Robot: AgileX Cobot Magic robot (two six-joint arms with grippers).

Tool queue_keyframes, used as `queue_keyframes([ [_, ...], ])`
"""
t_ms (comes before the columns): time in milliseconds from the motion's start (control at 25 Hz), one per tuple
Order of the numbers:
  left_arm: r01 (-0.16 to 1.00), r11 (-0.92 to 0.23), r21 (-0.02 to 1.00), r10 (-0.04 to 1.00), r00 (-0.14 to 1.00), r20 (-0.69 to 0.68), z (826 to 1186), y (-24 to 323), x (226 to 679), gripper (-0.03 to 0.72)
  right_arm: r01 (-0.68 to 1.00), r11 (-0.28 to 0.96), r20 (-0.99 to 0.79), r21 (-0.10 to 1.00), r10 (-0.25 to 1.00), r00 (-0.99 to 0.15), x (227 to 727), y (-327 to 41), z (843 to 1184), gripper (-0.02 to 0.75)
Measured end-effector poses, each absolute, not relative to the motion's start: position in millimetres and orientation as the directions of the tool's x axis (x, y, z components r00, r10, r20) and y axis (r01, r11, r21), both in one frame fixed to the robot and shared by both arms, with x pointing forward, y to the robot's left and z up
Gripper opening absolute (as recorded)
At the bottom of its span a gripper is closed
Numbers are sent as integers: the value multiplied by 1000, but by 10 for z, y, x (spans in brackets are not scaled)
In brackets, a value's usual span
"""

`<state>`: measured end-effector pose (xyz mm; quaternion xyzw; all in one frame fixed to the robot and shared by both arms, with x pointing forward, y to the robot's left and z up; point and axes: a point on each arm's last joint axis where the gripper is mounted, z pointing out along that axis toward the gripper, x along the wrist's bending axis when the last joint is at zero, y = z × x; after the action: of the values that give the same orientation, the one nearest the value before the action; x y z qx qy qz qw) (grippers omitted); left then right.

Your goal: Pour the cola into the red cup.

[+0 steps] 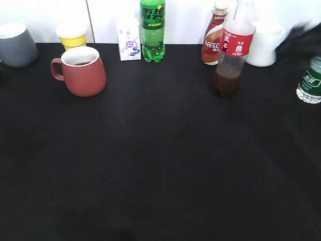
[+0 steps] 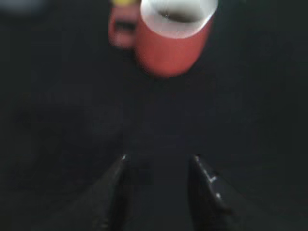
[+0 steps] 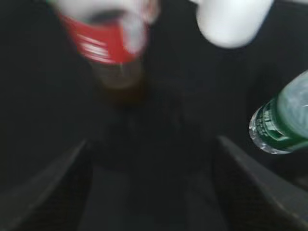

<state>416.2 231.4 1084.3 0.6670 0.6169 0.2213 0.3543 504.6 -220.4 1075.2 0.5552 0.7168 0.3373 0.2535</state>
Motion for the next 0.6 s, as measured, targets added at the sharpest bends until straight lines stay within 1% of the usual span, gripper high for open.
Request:
queue_keyframes([
  [40,628,-23,778,975,186,-121,11025,2427,3836,308,609,149,33,779,960,-277,4770,-2243,10996,568],
  [80,602,-51,797,973,209,-95,11118,2545,3600,308,609,145,44,780,958,-284,4576,-2287,11113,566],
  [160,564,-104,819,970,238,-41,11192,2762,3213,308,594,116,79,796,953,-292,4120,-2403,11285,566],
  [200,546,-103,832,969,244,-39,11204,2816,3108,308,587,109,87,802,951,-295,3992,-2437,11302,566],
  [240,528,-95,844,965,257,-53,11127,2948,2829,308,567,99,96,817,948,-304,3595,-2550,11280,566],
  [320,512,-94,854,947,310,-81,10918,3056,2510,308,565,112,86,817,946,-312,3098,-2704,11098,566],
  [360,512,-93,854,944,318,-88,10870,3076,2449,307,565,120,77,816,947,-313,2986,-2743,11052,566],
  [400,489,-79,869,938,331,-101,10744,3153,2278,304,524,128,45,842,952,-304,2659,-2872,10941,566],
  [440,484,-78,872,938,333,-100,10709,3167,2249,303,502,127,34,856,954,-299,2566,-2912,10912,566],
  [480,486,-119,866,933,354,-70,10618,3163,2243,303,436,109,26,893,956,-293,2380,-2981,10820,566],
  [600,437,-134,889,919,390,-54,10598,3113,2299,303,432,104,22,896,961,-275,2329,-3015,10540,566],
])
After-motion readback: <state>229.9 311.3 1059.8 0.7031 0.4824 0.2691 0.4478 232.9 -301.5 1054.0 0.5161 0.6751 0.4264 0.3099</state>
